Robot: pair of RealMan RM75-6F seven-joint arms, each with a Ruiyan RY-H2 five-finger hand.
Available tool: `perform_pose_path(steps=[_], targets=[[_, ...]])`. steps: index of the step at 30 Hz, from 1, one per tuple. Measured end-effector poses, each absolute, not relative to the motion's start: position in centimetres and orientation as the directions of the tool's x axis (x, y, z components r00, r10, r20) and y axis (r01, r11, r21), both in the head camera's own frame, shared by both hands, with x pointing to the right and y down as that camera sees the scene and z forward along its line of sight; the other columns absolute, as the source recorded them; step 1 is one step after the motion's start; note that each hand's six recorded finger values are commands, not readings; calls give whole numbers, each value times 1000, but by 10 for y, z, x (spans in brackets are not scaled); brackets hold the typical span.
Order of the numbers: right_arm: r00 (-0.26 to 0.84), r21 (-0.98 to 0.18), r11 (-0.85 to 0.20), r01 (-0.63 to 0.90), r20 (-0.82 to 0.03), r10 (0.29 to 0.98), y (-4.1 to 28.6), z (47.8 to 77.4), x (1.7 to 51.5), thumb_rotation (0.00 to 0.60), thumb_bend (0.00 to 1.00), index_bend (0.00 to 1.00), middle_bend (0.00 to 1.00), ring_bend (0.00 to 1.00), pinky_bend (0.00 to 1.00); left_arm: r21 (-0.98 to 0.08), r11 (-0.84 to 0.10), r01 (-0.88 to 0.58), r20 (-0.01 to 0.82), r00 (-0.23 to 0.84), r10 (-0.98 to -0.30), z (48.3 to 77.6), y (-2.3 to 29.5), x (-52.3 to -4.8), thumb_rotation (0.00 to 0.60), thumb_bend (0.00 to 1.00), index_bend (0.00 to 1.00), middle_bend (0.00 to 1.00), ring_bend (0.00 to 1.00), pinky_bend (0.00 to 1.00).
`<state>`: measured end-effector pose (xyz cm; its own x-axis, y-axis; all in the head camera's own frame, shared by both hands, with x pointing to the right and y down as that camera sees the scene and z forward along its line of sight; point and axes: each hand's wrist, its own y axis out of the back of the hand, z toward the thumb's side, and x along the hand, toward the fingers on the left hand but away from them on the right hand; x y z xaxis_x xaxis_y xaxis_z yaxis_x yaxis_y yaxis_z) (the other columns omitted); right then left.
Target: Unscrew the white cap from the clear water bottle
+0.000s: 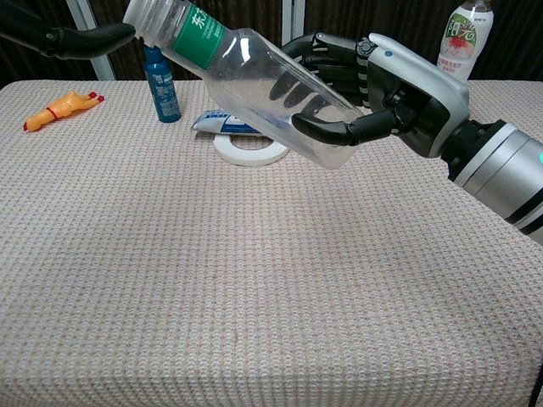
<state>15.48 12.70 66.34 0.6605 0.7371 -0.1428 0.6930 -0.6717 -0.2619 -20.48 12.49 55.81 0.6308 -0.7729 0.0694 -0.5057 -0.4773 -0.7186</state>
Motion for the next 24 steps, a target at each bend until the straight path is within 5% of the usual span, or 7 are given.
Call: perform_pose_path(steps=[24], targets=[[658, -273, -670, 690, -148, 738, 127, 665, 156, 600, 586, 532, 473, 317, 362, -707, -479, -520, 65, 627, -777, 560, 124, -205, 600, 384, 485, 106, 3, 21]])
